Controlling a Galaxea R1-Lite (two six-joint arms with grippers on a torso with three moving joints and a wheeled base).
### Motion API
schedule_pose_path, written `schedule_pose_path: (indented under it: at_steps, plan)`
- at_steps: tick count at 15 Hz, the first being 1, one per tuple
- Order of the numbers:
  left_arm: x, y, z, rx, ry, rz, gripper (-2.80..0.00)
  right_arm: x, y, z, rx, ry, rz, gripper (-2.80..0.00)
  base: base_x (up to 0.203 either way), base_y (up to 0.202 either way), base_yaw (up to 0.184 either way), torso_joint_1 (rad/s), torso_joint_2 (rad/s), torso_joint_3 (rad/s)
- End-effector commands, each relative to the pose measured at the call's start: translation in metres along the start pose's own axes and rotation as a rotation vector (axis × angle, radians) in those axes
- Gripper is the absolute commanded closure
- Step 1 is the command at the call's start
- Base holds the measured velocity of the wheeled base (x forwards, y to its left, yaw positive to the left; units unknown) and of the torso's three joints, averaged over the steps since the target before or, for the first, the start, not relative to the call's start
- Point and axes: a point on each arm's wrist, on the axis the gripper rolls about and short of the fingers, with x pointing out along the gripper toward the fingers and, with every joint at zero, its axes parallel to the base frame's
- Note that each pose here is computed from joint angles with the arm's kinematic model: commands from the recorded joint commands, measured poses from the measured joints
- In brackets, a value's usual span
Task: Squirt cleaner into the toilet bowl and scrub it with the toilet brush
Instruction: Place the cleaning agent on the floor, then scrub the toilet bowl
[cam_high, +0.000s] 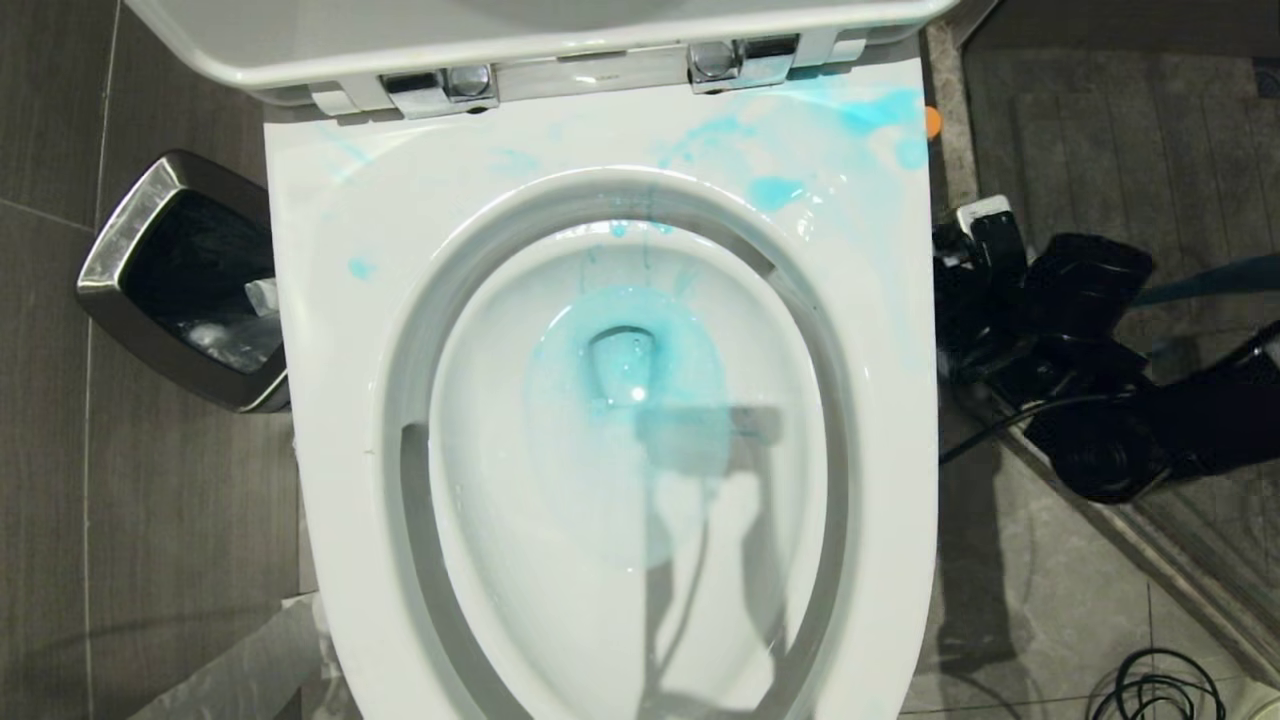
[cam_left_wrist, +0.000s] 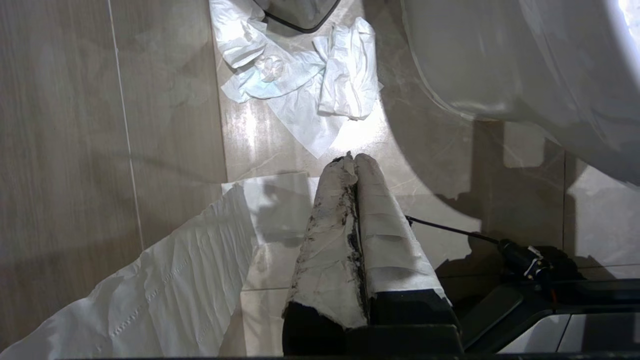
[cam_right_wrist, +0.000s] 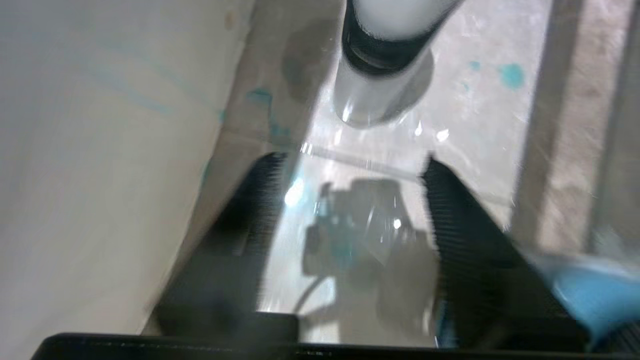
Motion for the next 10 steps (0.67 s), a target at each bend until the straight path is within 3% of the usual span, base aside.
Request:
schedule_pose_path:
  at_steps: [1,4,6,8,9,10]
  plan:
    - [0.000,0.000,0.000,-0.001,0.002,0.001,0.00,-0.051,-0.007,0.024,0.000,-0.004,0.002,0.00,0.000,0.000,0.000,0.000,0.00,0.000]
    - [0.000,0.000,0.000,-0.001,0.000,0.001,0.00,-0.096,-0.010,0.023,-0.002,0.063,-0.018,0.00,0.000,0.000,0.000,0.000,0.00,0.000]
    - [0.000,0.000,0.000,-0.001,0.002,0.001,0.00,-0.098,-0.015,0.028,-0.012,0.119,-0.137,0.00,0.000,0.000,0.000,0.000,0.00,0.000]
    - [0.000,0.000,0.000,-0.001,0.000,0.000,0.00,-0.106,-0.016,0.029,-0.012,0.163,-0.180,0.00,0.000,0.000,0.000,0.000,0.00,0.000]
    - [0.000,0.000,0.000,-0.001,0.001,0.000,0.00,-0.113,-0.018,0.026,0.000,0.176,-0.187,-2.80,0.000,0.000,0.000,0.000,0.00,0.000]
    - [0.000,0.000,0.000,-0.001,0.001,0.000,0.00,-0.121,-0.020,0.022,0.006,0.194,-0.195,-2.80,0.000,0.000,0.000,0.000,0.00,0.000]
